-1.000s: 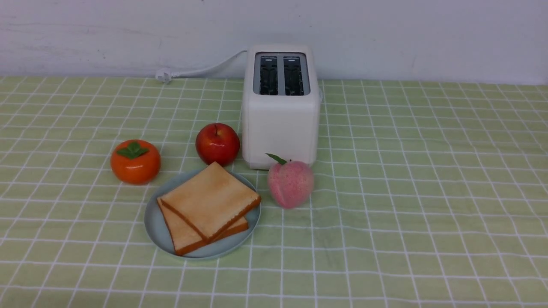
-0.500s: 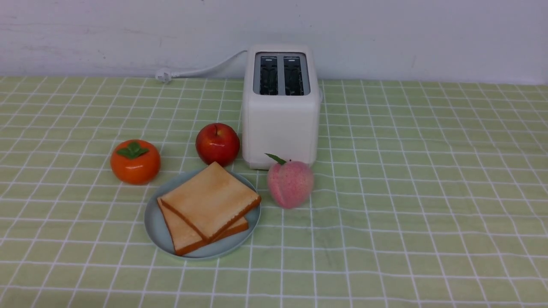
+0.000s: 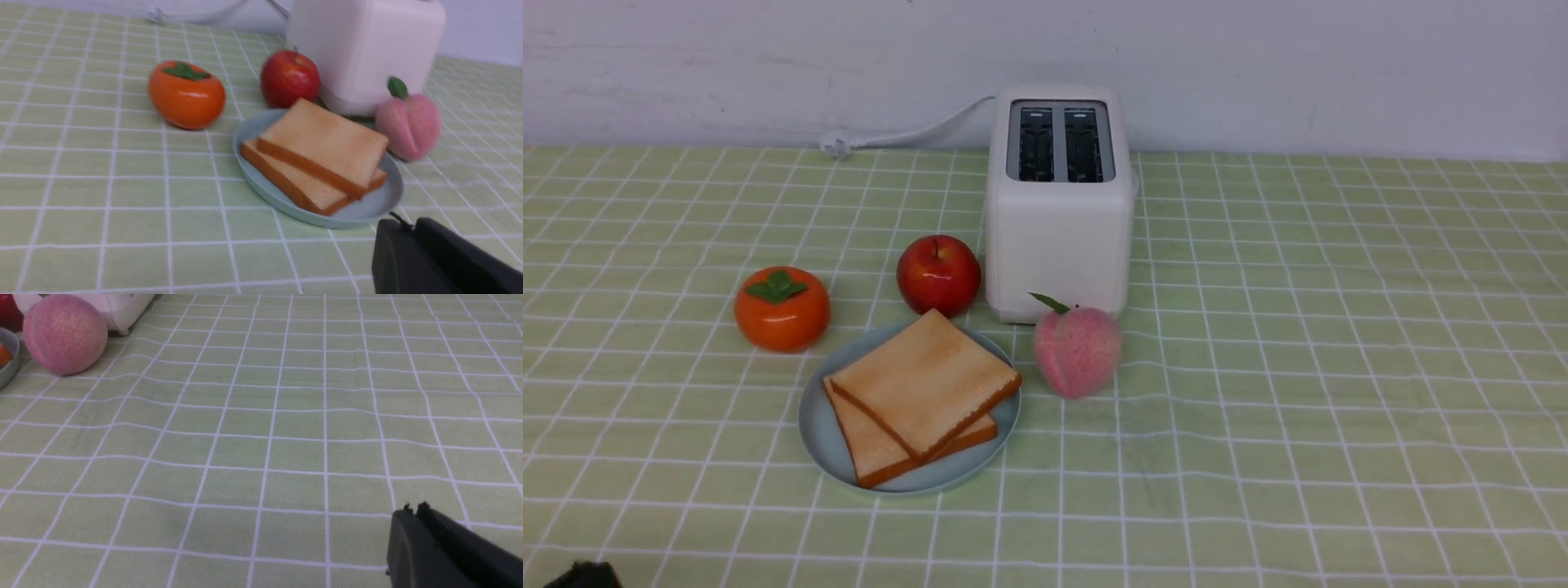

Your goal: Take toasted bread from bread machine on green coffee tablecloth place on plate.

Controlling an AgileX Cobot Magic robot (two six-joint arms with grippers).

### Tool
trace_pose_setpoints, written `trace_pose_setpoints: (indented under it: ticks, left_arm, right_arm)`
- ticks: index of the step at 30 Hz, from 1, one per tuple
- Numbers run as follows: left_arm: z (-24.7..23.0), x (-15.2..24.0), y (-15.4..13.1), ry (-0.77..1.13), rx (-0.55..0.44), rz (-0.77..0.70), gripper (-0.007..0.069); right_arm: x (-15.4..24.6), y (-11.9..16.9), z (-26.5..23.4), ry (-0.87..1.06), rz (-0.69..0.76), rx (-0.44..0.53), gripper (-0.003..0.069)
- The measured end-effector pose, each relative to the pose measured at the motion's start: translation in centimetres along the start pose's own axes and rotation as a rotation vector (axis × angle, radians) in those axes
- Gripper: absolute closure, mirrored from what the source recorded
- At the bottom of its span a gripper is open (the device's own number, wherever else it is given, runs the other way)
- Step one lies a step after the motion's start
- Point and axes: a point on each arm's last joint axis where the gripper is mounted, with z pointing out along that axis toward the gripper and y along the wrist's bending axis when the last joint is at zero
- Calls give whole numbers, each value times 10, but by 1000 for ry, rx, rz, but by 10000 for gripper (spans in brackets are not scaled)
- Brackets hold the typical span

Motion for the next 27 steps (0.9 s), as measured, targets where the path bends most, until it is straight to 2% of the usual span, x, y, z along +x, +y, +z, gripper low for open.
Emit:
trace_pose_setpoints:
  ticks: [1, 3, 7, 27]
  left_arm:
    - [-2, 1, 3, -24, -41, -1, 638]
    - [-4, 4, 6, -23, -86, -3, 638]
    - [-6, 23, 11, 153, -159, -51, 638]
    - [-6, 24, 12, 169, -168, -69, 638]
  right_arm:
    - [0, 0, 0, 0, 0, 0, 648]
    - [0, 0, 0, 0, 0, 0, 644]
    - [0, 0, 0, 1, 0, 0, 640]
    - [0, 0, 0, 1, 0, 0, 627]
